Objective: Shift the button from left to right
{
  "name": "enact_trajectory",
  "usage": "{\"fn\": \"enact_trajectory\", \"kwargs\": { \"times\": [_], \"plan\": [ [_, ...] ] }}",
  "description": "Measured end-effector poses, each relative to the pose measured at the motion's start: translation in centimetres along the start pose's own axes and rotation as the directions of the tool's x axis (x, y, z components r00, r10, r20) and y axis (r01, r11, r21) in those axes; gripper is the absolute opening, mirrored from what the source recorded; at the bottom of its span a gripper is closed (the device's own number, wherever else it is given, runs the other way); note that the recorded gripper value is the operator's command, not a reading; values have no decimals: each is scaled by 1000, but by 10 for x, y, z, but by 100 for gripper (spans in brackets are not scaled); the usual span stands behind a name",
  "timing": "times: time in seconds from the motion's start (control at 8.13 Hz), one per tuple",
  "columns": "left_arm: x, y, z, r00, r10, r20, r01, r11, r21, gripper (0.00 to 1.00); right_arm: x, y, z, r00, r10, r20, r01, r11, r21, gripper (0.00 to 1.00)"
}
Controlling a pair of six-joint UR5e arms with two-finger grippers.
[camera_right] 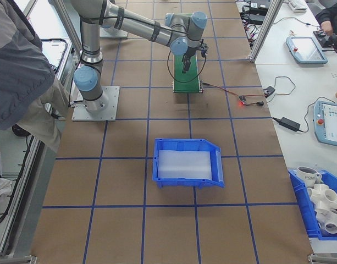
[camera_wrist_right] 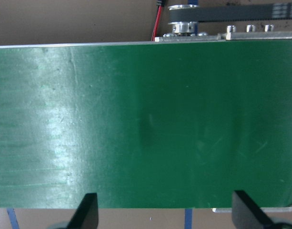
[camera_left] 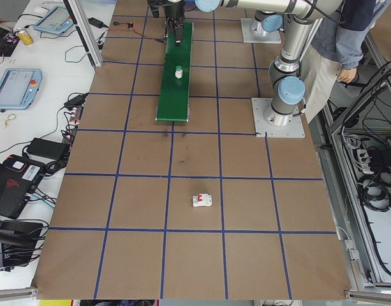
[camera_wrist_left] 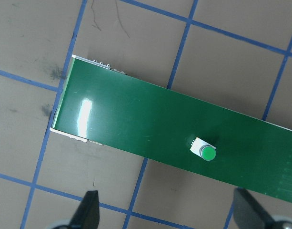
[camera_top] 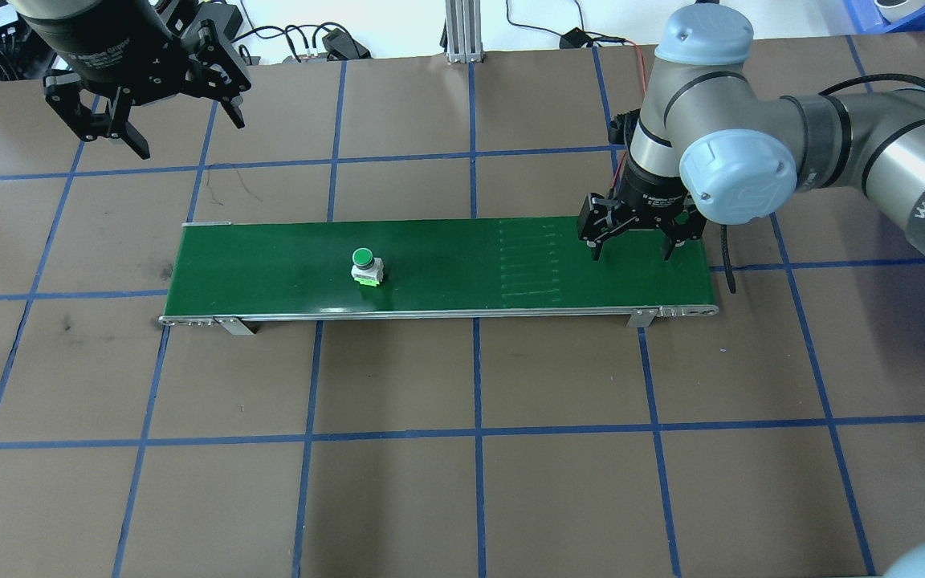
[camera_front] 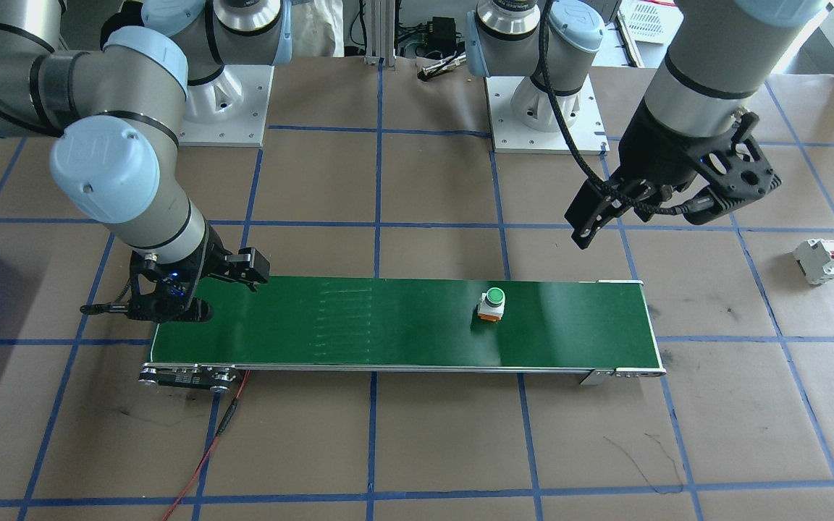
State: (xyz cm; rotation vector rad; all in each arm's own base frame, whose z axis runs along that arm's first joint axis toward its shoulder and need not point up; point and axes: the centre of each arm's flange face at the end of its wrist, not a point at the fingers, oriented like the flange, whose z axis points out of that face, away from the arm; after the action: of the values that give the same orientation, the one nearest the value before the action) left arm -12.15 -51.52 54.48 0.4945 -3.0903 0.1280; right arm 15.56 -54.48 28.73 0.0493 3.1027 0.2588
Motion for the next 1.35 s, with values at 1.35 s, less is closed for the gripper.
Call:
{"fn": "enact_trajectory", "kwargs": {
  "times": [1.35],
  "plan": [
    [0,16,-43,990,141,-30,-135,981,141,100,54,-2,8,971,3,239,1,1000,-14,100]
  ]
}}
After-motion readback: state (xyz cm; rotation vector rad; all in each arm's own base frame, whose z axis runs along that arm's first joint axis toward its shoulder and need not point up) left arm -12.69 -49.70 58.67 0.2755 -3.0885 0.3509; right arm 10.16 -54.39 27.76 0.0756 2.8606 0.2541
